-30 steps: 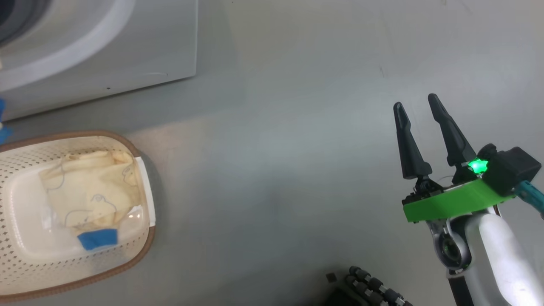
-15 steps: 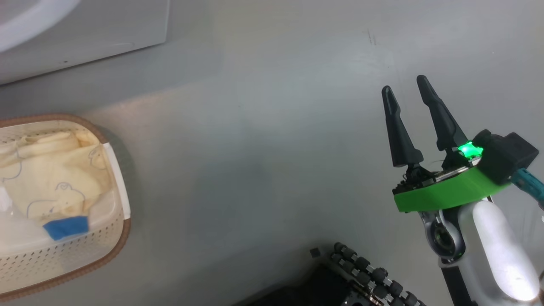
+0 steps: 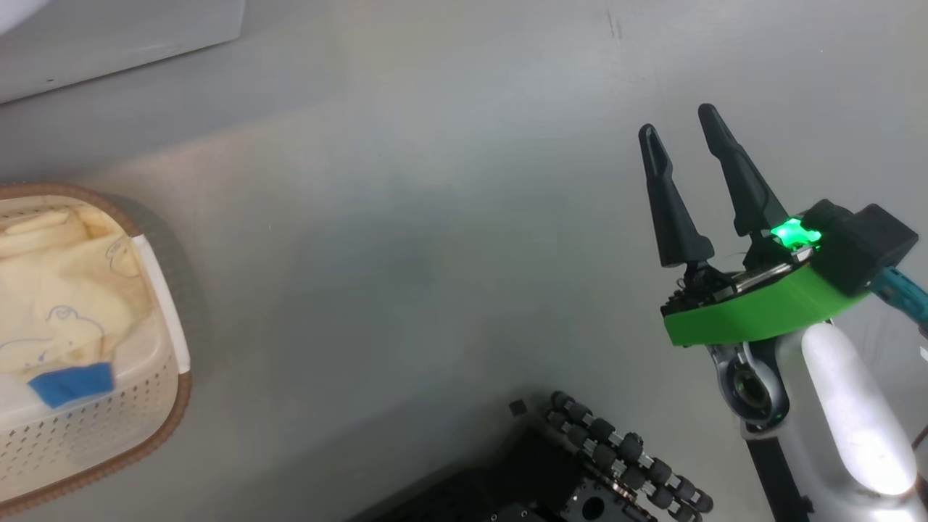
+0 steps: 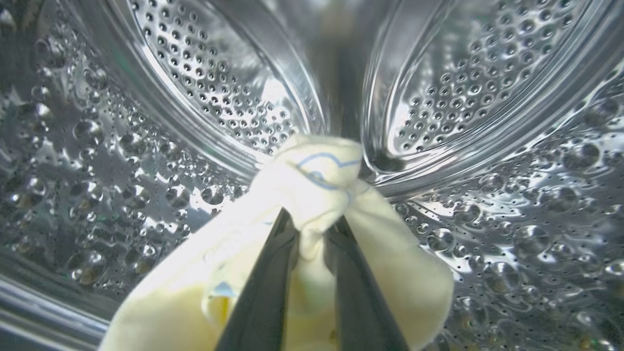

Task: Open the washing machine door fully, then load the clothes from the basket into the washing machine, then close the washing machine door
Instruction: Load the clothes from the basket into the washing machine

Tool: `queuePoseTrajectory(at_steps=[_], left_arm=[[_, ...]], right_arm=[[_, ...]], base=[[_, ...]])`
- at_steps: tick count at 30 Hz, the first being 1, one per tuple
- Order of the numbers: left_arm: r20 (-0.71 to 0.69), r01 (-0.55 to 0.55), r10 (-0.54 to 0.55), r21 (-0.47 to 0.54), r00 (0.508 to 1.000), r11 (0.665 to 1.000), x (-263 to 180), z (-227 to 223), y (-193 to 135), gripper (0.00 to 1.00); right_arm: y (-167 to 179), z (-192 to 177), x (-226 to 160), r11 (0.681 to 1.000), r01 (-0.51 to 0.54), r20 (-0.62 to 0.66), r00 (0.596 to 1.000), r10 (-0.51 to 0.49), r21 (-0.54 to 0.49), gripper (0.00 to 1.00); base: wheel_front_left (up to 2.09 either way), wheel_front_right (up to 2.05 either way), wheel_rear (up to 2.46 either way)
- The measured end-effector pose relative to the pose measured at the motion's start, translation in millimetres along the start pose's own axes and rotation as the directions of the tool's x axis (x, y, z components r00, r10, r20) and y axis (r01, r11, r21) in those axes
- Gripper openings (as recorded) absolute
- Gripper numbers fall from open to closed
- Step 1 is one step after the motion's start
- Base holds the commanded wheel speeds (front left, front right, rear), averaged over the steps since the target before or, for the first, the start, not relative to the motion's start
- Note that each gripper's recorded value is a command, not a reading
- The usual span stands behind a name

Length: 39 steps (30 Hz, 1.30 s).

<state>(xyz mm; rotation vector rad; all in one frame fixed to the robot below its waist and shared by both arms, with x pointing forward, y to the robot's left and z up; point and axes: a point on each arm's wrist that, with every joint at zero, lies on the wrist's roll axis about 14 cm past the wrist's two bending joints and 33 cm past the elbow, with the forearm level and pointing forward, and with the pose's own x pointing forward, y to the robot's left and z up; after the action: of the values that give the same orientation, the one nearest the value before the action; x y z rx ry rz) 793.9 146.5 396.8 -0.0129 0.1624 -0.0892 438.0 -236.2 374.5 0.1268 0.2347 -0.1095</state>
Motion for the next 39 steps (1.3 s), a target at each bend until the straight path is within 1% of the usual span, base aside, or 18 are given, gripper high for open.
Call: queuePoseTrajectory(at_steps=[1, 2, 9, 15, 20, 25, 30, 33, 36, 37, 39], left_arm=[[-0.021, -0.003, 0.003, -0.003, 1.0, 1.0, 0.4, -6.9, 0.8, 0.47], [-0.031, -0.009, 0.009, -0.004, 0.999, 1.0, 0.7, -11.2, 2.0, 0.99], [-0.056, -0.021, 0.02, -0.013, 0.998, 1.0, 0.6, -21.9, 5.3, 1.0], [-0.049, -0.037, 0.034, -0.066, 0.998, 0.997, -5.9, -19.4, 10.8, 1.0], [-0.045, -0.051, 0.048, -0.063, 0.998, 0.997, -25.8, -29.7, 20.0, 1.0], [-0.02, -0.059, 0.058, -0.066, 0.998, 0.996, -41.9, -30.7, 25.0, 1.0], [0.028, -0.085, 0.088, -0.101, 0.996, 0.991, -77.1, -33.7, 32.5, 1.0], [0.05, -0.088, 0.094, -0.098, 0.994, 0.991, -99.3, -34.1, 32.0, 1.0], [0.071, -0.092, 0.099, -0.095, 0.993, 0.991, -122.8, -30.4, 31.1, 1.0], [0.09, -0.091, 0.1, -0.097, 0.991, 0.991, -140.1, -25.4, 28.9, 1.0], [0.109, -0.094, 0.105, -0.103, 0.989, 0.99, -157.2, -19.1, 26.9, 1.0]], right_arm=[[-0.3, -0.4, 0.8, 1.0, 0.0, -0.001, 1.0, 0.0, 0.0, 1.0], [-0.4, -1.2, 1.3, 1.0, 0.0, -0.002, 1.0, 0.0, -0.001, 1.0], [0.4, -4.5, 3.5, 1.0, -0.002, -0.008, 1.0, 0.002, 0.002, 1.0], [2.5, -0.2, 8.7, 1.0, -0.01, 0.011, 1.0, 0.01, 0.008, 1.0], [8.2, 7.0, 14.2, 1.0, -0.03, 0.038, 0.999, 0.03, -0.001, 1.0], [12.8, 12.5, 17.7, 0.999, -0.045, 0.057, 0.997, 0.046, -0.024, 1.0], [23.3, 24.0, 21.8, 0.996, -0.074, 0.094, 0.993, 0.078, -0.043, 1.0], [30.6, 30.5, 23.4, 0.994, -0.093, 0.114, 0.989, 0.098, -0.053, 1.0], [35.8, 35.1, 22.6, 0.993, -0.104, 0.126, 0.986, 0.112, -0.063, 1.0], [40.3, 37.4, 21.2, 0.991, -0.115, 0.131, 0.984, 0.123, -0.069, 1.0], [45.3, 40.7, 20.7, 0.989, -0.127, 0.139, 0.981, 0.136, -0.074, 1.0]], base=[[0.0, 0.0, 0.0], [0.0, 0.0, 0.0], [0.0, 0.0, 0.0], [0.0, 0.0, 0.0], [0.0, 0.0, 0.0], [0.0, 0.0, 0.0], [0.0, 0.0, 0.0], [0.0, 0.0, 0.0], [0.0, 0.0, 0.0], [0.0, 0.0, 0.0], [0.0, 0.0, 0.0]])
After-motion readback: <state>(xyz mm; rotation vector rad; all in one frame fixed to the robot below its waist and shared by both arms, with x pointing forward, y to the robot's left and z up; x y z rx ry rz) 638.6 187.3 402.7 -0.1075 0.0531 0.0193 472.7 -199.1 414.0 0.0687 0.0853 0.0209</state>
